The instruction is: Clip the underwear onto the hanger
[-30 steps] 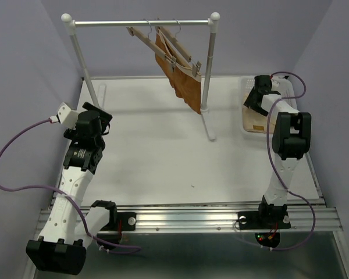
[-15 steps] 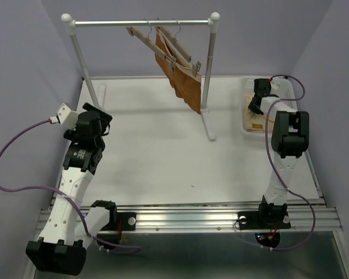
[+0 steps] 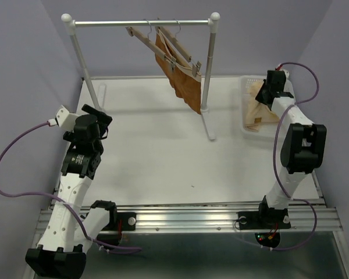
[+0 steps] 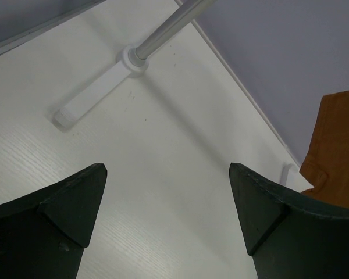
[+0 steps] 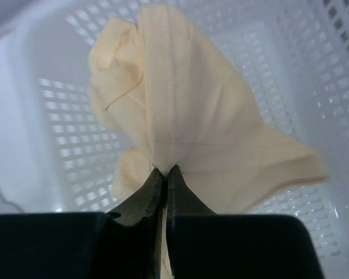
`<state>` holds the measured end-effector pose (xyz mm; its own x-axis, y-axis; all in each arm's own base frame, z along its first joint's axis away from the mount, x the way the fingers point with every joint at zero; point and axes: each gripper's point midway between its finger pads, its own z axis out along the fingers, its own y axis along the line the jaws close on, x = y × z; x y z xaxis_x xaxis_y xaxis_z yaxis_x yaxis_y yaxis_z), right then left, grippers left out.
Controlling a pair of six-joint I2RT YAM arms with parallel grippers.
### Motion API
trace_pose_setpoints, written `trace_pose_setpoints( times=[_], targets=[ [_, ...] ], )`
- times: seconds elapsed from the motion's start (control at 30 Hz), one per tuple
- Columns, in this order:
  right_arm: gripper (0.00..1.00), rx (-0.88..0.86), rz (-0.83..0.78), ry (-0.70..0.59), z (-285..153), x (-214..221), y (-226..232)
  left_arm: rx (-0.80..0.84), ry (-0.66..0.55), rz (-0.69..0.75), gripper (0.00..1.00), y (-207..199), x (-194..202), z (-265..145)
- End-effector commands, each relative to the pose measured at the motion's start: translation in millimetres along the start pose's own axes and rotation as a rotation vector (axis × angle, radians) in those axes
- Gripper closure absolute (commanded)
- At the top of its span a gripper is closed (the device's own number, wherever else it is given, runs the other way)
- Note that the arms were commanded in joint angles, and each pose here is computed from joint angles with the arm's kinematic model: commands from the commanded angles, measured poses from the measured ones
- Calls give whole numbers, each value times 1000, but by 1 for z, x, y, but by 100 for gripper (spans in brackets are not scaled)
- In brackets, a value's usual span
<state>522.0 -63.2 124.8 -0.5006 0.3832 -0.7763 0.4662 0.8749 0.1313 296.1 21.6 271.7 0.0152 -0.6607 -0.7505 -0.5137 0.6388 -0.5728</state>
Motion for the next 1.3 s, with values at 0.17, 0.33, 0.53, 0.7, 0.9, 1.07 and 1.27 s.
trace_pose_setpoints(
  times=[0.17, 0.33, 0.53, 0.7, 0.9, 1.07, 1.27],
  targets=[
    [99, -372, -85, -158, -115, -72, 50, 63, 20, -17, 1, -2, 9, -5],
    [99, -550, -228, -160, -182, -51, 94, 92, 52, -11, 1, -1, 17, -10],
    [99, -725, -356, -186, -251, -15, 126, 137, 104, -6, 1, -4, 27, -17],
    [99, -874, -409, -109, -293, 33, 146, 161, 150, 8, 1, -5, 34, -24],
    [99, -1012, -582, 23, -331, 113, 184, 173, 166, 27, 1, -8, 33, -27],
    [99, -959, -667, 9, -345, 145, 216, 162, 169, 44, 1, -9, 35, -22],
    [67, -868, -741, 102, -318, 197, 242, 111, 204, 49, 1, -1, 46, -16]
  ],
)
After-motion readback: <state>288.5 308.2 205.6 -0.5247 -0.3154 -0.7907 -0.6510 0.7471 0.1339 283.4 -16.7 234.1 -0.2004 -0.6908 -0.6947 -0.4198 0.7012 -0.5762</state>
